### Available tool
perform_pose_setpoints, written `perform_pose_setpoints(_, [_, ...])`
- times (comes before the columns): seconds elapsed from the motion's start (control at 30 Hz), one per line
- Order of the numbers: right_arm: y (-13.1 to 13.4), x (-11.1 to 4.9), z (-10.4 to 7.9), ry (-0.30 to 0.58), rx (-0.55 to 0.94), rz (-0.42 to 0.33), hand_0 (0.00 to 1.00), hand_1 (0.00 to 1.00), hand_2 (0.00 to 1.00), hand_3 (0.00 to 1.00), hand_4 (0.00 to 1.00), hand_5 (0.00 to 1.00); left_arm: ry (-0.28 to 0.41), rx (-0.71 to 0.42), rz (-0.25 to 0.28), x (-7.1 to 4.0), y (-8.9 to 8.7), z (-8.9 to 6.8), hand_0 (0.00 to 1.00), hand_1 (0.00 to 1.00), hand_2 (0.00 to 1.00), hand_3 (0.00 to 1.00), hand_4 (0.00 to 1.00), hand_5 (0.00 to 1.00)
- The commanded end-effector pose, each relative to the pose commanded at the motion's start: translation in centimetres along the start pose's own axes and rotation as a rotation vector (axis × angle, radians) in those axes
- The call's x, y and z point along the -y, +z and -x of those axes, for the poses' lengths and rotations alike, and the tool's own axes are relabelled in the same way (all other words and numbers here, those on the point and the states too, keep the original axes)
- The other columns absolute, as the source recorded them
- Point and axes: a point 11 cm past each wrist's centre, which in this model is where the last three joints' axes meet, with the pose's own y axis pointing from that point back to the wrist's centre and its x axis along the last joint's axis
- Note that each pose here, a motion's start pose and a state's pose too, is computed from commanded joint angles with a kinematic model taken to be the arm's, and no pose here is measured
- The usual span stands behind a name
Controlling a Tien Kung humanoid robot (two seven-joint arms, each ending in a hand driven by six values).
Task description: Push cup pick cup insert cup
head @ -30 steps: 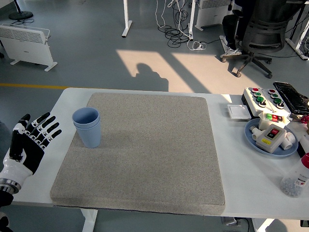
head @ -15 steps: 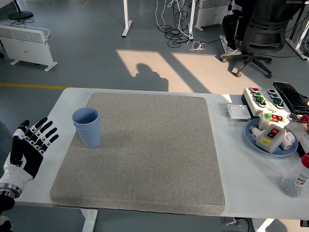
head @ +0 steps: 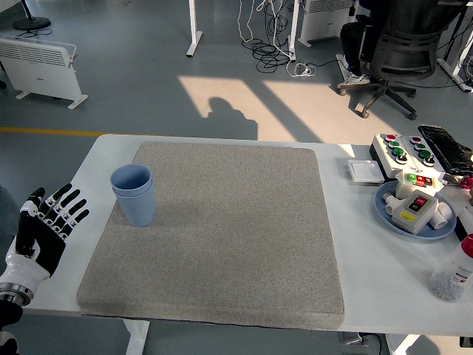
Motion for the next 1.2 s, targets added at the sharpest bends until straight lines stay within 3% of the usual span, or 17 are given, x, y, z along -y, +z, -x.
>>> perform_pose_setpoints(1.2, [0.3,0.1,-0.2,0.004,0.000,0.002,0.686,0.606,0.639,0.559,0.094,0.410,0.013,-0.009,-0.031,-0.2,-1.2,-0.1,0.844,0.858,0.880,0.823,0.573,0.998])
